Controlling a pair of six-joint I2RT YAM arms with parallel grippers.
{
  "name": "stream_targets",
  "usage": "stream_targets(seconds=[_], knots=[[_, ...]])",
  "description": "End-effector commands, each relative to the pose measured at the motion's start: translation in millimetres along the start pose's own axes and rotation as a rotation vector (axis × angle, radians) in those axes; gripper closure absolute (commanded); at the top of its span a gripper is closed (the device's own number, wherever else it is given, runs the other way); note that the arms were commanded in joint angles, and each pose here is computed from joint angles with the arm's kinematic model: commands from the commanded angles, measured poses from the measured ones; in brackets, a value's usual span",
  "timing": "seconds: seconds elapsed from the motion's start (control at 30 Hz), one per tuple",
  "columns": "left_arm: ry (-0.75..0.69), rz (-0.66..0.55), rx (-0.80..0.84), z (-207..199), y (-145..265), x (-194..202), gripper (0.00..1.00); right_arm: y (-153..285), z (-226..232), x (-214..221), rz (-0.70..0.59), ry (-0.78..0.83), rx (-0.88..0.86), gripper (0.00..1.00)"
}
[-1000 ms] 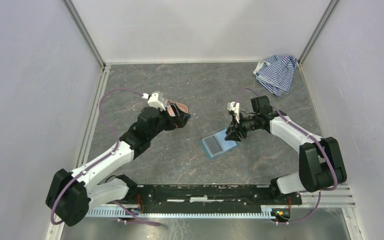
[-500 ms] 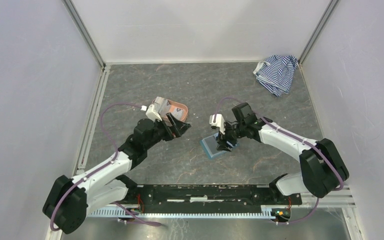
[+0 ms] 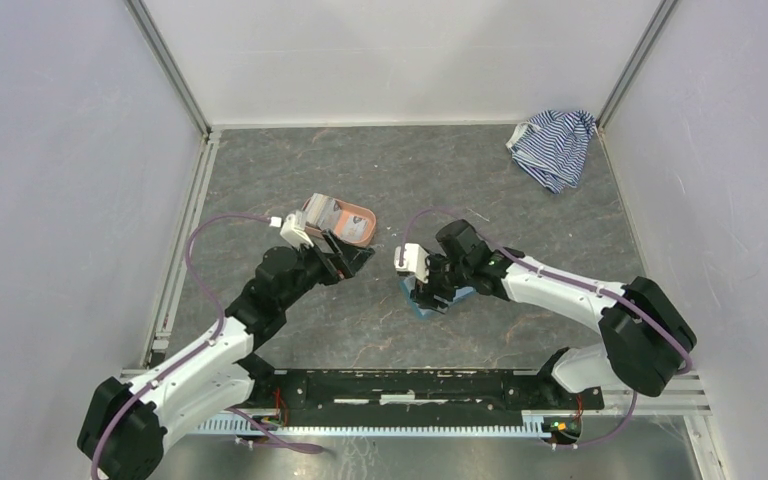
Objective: Put the credit cards into the card holder
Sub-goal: Pick up the credit card from the storage box.
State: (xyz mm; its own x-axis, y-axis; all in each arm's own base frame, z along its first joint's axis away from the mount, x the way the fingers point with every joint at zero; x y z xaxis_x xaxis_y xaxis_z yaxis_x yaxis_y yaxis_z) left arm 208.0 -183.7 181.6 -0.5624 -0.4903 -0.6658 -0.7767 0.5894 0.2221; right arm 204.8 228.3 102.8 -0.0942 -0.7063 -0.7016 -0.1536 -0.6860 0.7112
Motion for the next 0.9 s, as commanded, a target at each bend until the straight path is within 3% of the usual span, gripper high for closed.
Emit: stream_targets(seconds=[0.0,0.2,0.4,0.7,0.87], knots=[[0.013,-0.039,-0.03,1,3,-7,0.0,-6,-1,-6,-0.005,0.011,0.036,0.27],[-0.001,-0.054,-0.045,4,2,-10,0.0,-8,0,-8,0.001,0.027,0.023,0.27],[-0.133,-0.052,-0.132,10,-13,-39,0.0,4,6,-14,-0.022,0.124,-0.079,0.27],[-0.436,0.208,-0.444,42,-58,-87,0.04,32,-26,-1,-0.111,-0.028,-0.054,0.27],[-0.628,0.346,-0.648,66,-77,-111,0.18,33,-31,4,-0.113,-0.058,-0.045,0.28]])
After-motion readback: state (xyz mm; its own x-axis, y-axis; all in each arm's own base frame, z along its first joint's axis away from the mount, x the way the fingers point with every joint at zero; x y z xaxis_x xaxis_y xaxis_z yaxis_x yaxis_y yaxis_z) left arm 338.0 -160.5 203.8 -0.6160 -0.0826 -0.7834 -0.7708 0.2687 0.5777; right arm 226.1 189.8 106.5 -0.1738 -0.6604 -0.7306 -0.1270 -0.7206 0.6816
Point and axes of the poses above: each gripper's point midway between its finger pads, its own y axis back along the fingers, its own z axis along the line the jaws close on, x = y × z, the point moved 5 cm from there along y, back along the fingers, and after that the axes turned 3 degrees about -y, right-handed, at the moved point
